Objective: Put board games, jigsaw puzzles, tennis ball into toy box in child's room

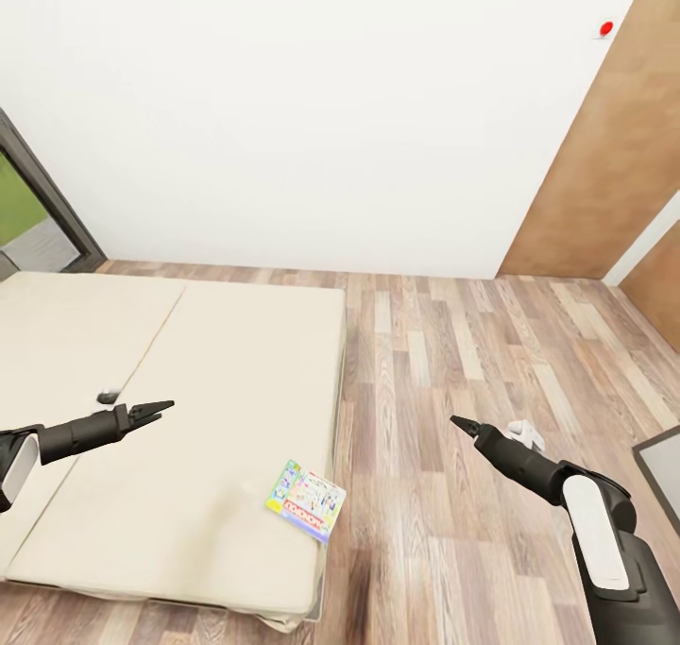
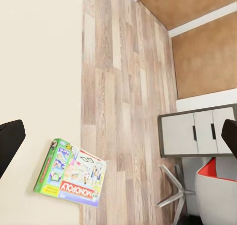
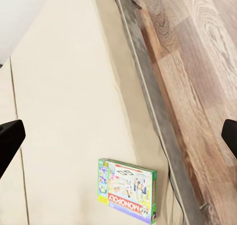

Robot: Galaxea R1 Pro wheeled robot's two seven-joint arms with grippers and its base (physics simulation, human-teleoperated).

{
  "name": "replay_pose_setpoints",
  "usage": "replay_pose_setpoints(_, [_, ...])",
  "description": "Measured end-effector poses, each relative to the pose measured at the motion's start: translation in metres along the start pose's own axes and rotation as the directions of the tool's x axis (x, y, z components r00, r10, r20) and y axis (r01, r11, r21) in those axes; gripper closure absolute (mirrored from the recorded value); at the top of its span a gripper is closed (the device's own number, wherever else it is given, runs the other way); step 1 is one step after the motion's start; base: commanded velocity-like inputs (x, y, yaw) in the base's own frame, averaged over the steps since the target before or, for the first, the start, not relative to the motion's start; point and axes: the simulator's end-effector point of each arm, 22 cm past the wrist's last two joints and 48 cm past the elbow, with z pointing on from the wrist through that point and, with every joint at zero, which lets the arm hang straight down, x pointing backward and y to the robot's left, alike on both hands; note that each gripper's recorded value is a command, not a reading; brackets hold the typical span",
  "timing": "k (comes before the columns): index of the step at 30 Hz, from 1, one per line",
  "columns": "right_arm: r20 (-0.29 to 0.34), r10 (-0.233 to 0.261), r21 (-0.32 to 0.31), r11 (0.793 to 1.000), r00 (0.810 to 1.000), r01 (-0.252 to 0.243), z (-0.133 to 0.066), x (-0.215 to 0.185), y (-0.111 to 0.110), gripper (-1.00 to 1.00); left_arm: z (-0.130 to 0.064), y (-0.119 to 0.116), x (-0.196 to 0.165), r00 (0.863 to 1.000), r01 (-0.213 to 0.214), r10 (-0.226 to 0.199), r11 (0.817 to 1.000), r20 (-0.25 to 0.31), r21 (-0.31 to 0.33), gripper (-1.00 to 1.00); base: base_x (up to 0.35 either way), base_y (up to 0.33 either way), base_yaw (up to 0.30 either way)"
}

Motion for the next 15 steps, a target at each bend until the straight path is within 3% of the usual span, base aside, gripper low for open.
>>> replay_pose_setpoints(15, [0.016,-0.009,-0.015,1.0,1.0,0.009,-0.006,-0.006,0.01,-1.0,-0.005,-0.011,-0.008,1.0,-0.017,0.017,1.0,0.016,0.011,-1.0,0.0,0.0,0.0])
